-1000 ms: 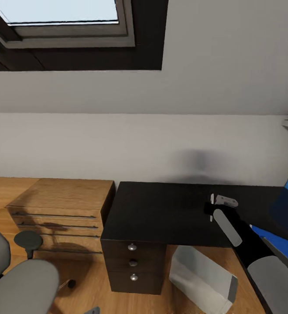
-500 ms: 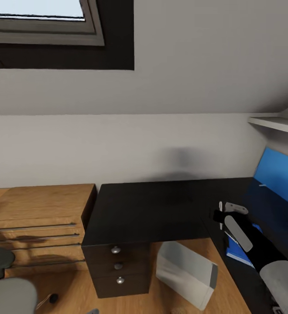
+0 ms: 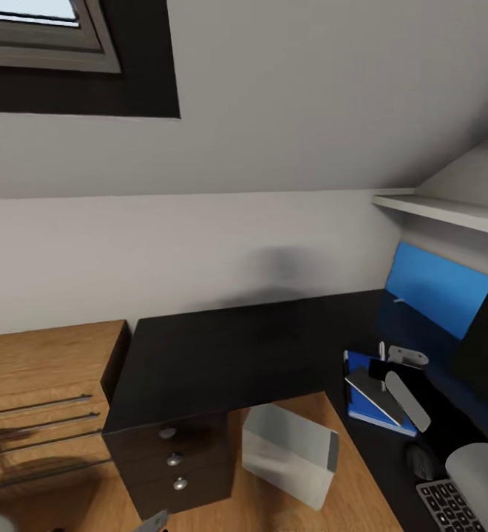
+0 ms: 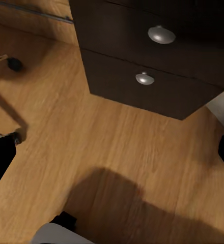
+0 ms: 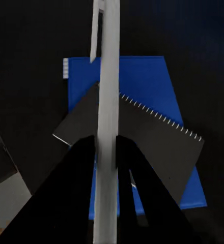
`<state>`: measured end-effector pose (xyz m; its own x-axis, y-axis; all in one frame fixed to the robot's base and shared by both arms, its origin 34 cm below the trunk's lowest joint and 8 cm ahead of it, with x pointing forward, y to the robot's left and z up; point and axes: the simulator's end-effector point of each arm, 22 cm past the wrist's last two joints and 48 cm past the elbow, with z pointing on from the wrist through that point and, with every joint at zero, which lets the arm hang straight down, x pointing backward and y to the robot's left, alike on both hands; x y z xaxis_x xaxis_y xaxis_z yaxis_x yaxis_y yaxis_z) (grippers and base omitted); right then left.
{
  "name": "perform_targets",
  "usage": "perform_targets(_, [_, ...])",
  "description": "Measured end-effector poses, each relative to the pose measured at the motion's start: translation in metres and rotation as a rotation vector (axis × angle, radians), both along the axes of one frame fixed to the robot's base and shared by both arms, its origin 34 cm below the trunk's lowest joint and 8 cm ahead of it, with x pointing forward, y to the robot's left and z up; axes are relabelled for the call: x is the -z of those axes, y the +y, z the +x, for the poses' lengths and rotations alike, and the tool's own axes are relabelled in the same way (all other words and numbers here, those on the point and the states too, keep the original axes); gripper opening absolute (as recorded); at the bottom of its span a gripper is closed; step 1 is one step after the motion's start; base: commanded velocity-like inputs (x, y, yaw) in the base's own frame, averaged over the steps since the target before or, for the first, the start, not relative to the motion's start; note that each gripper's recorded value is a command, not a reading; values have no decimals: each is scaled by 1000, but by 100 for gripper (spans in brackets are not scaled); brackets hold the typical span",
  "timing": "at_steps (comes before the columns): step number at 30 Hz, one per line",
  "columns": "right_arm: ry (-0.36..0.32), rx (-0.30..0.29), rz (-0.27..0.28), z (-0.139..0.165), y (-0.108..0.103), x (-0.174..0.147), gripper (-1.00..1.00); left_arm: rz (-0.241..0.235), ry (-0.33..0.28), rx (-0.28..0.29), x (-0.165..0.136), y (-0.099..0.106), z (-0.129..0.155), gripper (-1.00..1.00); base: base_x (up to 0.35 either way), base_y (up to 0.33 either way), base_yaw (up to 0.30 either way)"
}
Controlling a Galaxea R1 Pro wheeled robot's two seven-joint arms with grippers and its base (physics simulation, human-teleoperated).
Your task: In the bedroom, organize the workspace by keeping the computer under the desk, ensuring the monitor is on the desk, placing the keyboard on the desk next to the monitor, placing the mouse on the desk next to the keyboard, moving the folder from the swivel chair onto the desk next to the mouse, stacking the notebook on top of the folder with the pen on top of the notebook, and positioning the swivel chair next to the desk.
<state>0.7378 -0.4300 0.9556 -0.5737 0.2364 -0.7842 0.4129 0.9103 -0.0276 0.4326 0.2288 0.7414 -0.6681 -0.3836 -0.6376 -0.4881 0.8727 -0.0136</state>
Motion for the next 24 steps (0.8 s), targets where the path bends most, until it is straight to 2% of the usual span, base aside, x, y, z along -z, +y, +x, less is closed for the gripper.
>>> perform_targets(7, [-4, 1, -28, 0, -4, 0, -100, -4, 0, 52, 2, -16, -7, 100, 0, 0, -73])
perform_targets(11, [35, 36, -39, -12, -16, 24, -100, -4, -1, 61, 2, -19, -8, 100, 128, 0, -2])
perform_targets(17, [26, 40, -57, -11, -21, 24, -100, -5, 1, 62, 3, -19, -8, 100, 152, 0, 0])
perform_targets(21, [-7, 53, -68, -9, -26, 21, -100, -5, 2, 63, 3, -20, -8, 100, 30, 0, 0])
perform_targets(24, [-31, 27, -80, -5, -27, 24, -100, -5, 1, 67, 2, -21, -8, 100, 6, 0, 0])
